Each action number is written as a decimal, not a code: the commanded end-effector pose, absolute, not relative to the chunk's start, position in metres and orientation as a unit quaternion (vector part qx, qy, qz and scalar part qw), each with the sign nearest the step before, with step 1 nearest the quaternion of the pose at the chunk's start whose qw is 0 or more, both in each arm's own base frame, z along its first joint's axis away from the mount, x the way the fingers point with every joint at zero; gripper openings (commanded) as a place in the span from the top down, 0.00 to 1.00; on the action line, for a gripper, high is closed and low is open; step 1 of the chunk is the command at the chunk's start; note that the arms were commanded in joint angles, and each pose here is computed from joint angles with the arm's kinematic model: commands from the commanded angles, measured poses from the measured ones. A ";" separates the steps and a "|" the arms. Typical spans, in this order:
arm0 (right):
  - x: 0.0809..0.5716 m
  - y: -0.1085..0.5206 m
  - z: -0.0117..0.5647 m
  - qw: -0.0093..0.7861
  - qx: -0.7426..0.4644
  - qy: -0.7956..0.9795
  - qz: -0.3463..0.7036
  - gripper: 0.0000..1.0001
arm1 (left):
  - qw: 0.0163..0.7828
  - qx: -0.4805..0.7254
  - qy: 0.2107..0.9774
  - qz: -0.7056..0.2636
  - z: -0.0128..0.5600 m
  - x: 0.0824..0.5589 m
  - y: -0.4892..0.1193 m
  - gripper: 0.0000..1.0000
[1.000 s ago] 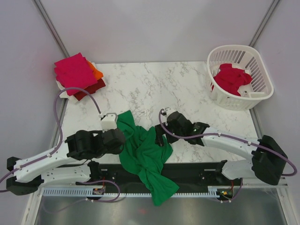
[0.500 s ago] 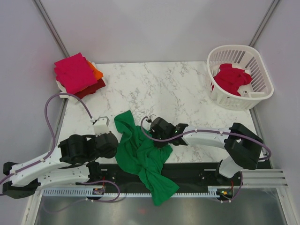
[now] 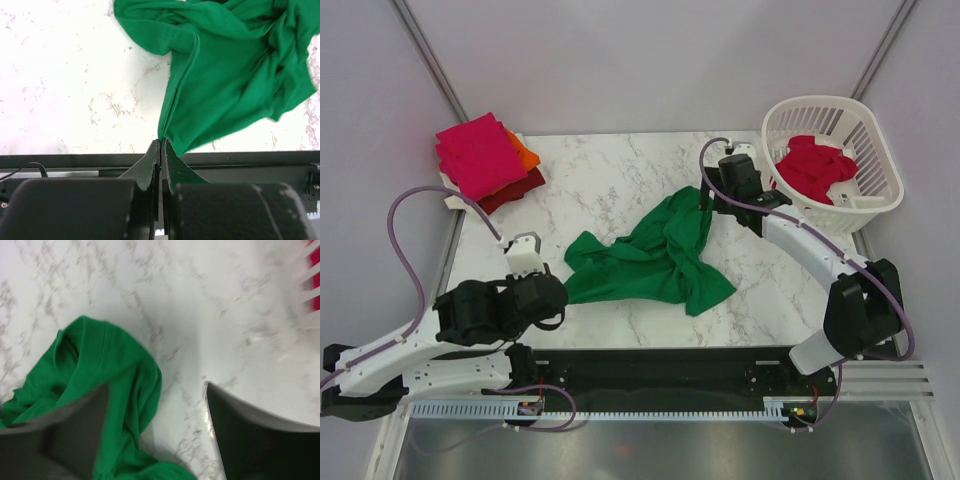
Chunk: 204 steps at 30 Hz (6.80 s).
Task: Fold and stack the t-shirts
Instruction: Flatten the tshirt out
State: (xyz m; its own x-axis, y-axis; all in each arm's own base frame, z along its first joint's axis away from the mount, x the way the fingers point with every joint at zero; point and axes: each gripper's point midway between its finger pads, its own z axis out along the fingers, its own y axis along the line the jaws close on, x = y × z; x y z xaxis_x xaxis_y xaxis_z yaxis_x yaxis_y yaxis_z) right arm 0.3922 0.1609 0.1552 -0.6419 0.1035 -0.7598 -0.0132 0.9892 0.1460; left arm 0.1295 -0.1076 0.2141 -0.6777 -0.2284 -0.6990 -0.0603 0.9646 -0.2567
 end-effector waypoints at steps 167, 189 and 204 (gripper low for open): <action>0.266 0.147 0.147 0.405 0.005 0.896 0.184 0.02 | 0.275 -0.348 0.894 -0.054 0.062 0.269 -0.020 0.26; 0.263 0.121 0.097 0.353 0.086 0.926 0.108 0.02 | 0.259 -0.342 0.903 -0.042 0.029 0.268 -0.019 0.63; 0.233 0.092 0.051 0.255 0.188 0.940 0.124 0.02 | 0.278 -0.334 0.898 -0.067 0.039 0.266 -0.025 0.98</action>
State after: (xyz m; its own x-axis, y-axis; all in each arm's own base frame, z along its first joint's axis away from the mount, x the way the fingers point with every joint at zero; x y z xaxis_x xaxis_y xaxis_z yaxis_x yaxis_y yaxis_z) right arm 0.2373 0.0847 0.0472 -0.8019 0.3837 -0.4580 0.2791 0.9184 0.2805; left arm 0.2589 -0.0239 0.0285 -0.6532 -0.6290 -0.4215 -0.5741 0.7744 -0.2659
